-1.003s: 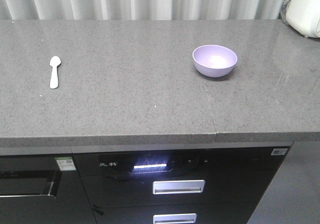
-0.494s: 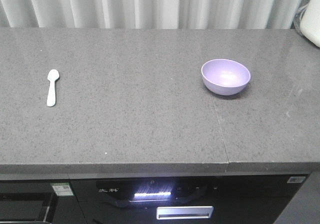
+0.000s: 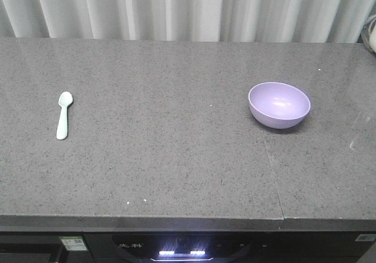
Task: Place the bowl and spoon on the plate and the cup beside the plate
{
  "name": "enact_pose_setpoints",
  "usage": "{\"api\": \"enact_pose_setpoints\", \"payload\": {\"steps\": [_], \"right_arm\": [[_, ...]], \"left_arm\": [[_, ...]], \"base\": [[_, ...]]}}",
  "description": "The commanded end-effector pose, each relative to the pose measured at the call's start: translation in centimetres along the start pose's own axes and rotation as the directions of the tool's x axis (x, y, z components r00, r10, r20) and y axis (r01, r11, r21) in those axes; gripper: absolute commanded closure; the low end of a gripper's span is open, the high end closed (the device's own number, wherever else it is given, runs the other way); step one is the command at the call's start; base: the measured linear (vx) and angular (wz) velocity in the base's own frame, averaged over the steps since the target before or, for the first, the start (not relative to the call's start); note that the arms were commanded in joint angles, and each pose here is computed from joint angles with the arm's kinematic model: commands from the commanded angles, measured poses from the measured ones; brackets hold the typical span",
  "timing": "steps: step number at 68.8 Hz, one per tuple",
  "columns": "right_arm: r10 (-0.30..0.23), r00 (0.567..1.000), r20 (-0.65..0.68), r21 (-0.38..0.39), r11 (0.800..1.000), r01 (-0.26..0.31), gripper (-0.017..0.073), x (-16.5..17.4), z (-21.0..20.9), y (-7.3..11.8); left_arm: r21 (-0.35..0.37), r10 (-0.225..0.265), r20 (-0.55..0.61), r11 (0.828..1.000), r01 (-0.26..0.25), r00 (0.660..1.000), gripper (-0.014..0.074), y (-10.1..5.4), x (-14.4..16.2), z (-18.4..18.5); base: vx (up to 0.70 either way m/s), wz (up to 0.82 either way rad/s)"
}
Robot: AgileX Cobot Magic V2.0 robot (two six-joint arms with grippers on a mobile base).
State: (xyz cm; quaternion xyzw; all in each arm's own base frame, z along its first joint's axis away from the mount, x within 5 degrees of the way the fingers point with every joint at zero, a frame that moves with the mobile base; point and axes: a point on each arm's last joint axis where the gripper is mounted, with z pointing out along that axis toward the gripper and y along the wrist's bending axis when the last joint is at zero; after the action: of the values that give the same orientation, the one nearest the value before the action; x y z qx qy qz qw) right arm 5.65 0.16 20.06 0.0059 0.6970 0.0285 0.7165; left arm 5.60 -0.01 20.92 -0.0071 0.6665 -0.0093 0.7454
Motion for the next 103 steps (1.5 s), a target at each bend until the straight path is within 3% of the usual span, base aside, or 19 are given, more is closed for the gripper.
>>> {"api": "enact_pose_setpoints", "payload": {"steps": [1, 103], "right_arm": [[-0.002, 0.998, 0.068, -0.014, 1.000, 0.003, 0.0570, -0.33, -0.04, 0.10], [-0.002, 0.998, 0.068, -0.014, 1.000, 0.003, 0.0570, -0.33, -0.04, 0.10]], "left_arm": [[0.002, -0.008, 0.108, 1.000, 0.008, 0.994, 0.0600, -0.02, -1.40, -0.20], [0.002, -0.008, 0.108, 1.000, 0.008, 0.994, 0.0600, -0.02, -1.40, -0.20]], "base": [[0.07, 0.03], [0.03, 0.01]]}}
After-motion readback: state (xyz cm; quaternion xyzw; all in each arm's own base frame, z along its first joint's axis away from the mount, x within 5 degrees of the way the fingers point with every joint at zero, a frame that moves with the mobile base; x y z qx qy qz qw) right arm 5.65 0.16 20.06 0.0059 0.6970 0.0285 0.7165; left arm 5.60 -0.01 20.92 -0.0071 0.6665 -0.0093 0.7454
